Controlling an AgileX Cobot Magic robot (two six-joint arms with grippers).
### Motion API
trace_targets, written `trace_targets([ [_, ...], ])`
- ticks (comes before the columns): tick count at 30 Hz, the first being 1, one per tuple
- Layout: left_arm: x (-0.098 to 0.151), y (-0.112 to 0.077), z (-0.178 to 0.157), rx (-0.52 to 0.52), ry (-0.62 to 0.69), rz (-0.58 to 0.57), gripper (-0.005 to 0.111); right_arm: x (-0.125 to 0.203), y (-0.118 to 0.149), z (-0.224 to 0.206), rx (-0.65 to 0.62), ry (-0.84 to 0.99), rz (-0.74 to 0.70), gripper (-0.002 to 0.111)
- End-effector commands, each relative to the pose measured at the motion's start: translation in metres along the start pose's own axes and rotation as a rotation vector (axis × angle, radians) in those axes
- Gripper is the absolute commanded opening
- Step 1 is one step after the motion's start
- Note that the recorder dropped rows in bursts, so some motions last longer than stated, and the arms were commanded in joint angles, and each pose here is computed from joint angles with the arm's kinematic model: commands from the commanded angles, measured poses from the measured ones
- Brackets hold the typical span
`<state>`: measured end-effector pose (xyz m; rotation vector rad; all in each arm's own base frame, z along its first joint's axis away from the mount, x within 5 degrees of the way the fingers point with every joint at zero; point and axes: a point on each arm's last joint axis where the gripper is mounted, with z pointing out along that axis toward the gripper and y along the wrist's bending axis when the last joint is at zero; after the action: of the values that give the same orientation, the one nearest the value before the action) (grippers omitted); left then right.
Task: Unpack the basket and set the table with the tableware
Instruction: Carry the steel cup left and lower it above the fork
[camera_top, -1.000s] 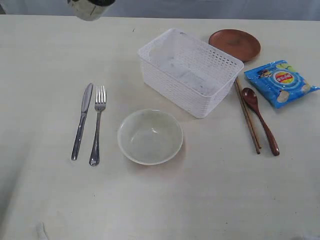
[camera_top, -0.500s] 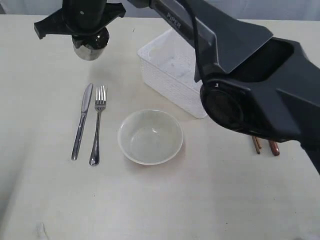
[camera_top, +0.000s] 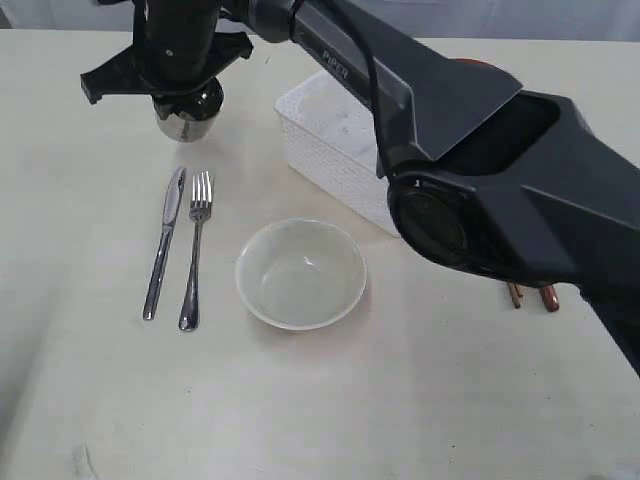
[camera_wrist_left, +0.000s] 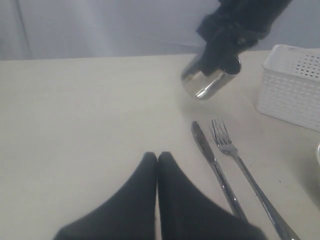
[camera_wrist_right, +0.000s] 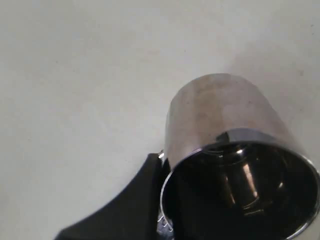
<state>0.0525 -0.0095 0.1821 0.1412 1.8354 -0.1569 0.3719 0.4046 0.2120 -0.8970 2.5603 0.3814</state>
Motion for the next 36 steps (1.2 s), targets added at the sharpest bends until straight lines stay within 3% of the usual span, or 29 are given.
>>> trace_targets([
  [1, 0.0, 0.0, 0.0, 0.003, -0.01, 0.005, 0.0, 0.004, -0.003, 0.015, 0.011, 0.019, 0.005, 0.0],
  [17, 0.0, 0.0, 0.0, 0.003, -0.01, 0.005, 0.0, 0.005, -0.028, 0.026, 0.031, 0.037, 0.077, 0.0],
  [36, 0.0, 0.0, 0.0, 0.003, -0.01, 0.005, 0.0, 0.008, -0.03, 0.033, 0.004, 0.053, 0.079, 0.0],
])
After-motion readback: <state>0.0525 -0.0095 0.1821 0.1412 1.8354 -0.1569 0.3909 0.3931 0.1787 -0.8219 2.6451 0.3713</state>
